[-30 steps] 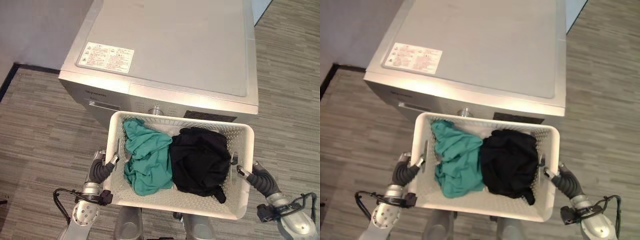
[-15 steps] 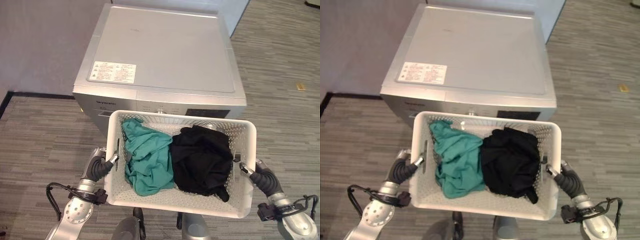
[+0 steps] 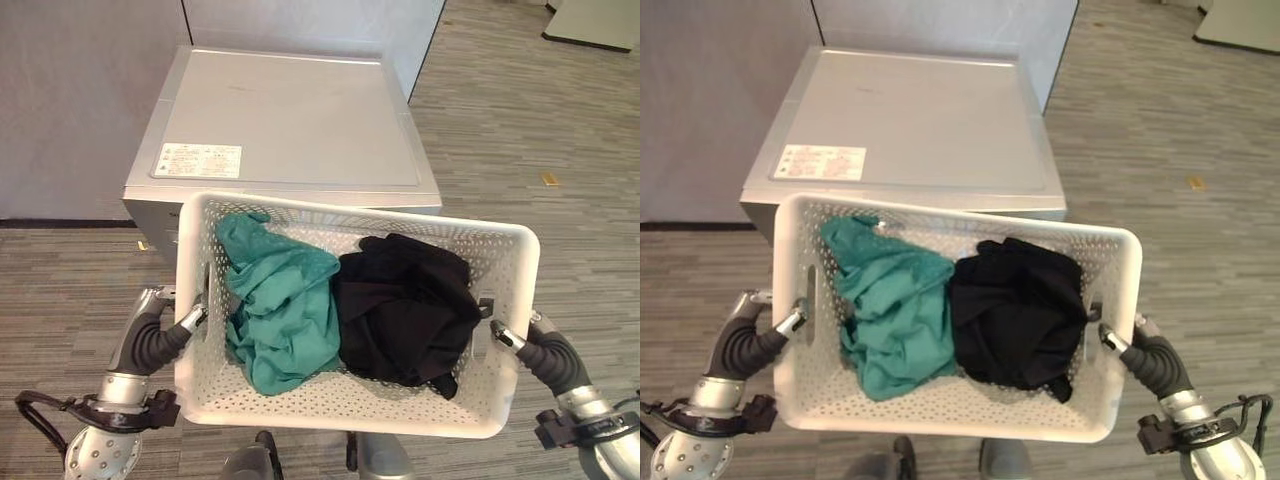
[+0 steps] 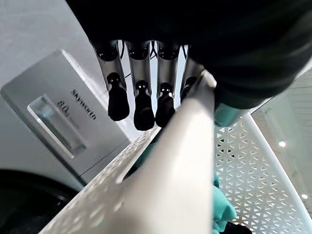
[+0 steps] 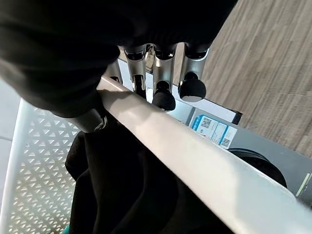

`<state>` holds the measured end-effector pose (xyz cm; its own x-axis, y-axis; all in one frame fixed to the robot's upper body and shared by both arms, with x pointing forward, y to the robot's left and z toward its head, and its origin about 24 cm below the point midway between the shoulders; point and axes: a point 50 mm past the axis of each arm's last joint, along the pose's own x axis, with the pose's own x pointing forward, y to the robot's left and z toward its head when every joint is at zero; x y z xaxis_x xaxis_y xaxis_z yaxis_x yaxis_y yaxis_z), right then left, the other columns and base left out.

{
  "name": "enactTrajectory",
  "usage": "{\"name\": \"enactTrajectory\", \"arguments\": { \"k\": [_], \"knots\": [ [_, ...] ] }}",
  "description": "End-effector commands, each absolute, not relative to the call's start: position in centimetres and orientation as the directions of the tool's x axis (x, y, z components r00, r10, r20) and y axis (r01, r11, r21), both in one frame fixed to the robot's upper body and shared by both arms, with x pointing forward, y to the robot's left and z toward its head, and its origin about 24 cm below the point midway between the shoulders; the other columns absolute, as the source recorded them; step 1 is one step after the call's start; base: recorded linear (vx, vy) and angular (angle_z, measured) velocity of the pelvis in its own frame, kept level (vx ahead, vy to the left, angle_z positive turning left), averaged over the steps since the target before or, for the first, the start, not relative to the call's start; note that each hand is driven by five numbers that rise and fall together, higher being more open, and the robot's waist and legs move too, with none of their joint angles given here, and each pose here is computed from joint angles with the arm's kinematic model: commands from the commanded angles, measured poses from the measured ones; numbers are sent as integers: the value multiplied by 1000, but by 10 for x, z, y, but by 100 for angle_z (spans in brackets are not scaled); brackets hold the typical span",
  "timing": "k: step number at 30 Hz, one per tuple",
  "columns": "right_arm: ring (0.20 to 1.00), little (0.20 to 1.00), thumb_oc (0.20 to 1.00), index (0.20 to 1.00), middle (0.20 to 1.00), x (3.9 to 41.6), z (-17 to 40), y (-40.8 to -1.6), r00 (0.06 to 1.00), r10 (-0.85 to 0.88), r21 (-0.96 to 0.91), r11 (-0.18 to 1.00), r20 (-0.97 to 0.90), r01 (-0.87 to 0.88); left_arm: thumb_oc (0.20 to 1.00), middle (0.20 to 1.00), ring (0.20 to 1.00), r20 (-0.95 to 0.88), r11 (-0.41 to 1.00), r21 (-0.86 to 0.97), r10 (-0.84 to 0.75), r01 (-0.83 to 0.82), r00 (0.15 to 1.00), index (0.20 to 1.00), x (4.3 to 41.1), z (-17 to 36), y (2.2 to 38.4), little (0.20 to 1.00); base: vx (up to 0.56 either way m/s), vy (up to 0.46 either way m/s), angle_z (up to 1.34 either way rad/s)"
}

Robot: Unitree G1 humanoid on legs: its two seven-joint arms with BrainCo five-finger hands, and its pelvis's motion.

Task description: Grab the laundry basket,head to the washer,open it,put in the laundry and shut it.

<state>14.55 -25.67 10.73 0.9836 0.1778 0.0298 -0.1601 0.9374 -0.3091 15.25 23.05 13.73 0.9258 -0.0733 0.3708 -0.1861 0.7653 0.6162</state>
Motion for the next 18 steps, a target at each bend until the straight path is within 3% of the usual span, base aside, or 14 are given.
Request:
{"name": "enactTrajectory", "arguments": {
  "k": [1,4,8,13,18],
  "knots": [
    [200,200,200,200,200,147,145,-289,970,89,-301,954,227,-17,200,200,200,593,590,489,315,-642,741,200,135,173,299,200,20,-1,6],
    [200,200,200,200,200,156,153,-292,960,71,-333,943,269,24,200,200,200,607,605,479,296,-637,738,200,143,177,299,200,9,-4,5],
    [200,200,200,200,200,191,165,-293,953,97,-373,928,287,17,200,200,200,640,736,382,226,-559,735,200,181,190,287,200,31,2,4],
    [200,200,200,200,200,211,180,-302,957,100,-418,908,274,25,200,200,200,697,760,330,204,-560,687,200,209,212,286,200,54,-15,12],
    [200,200,200,200,200,241,209,-313,952,72,-478,874,296,82,200,200,200,694,854,256,164,-454,701,200,247,222,268,200,64,-60,16]
  ]
}}
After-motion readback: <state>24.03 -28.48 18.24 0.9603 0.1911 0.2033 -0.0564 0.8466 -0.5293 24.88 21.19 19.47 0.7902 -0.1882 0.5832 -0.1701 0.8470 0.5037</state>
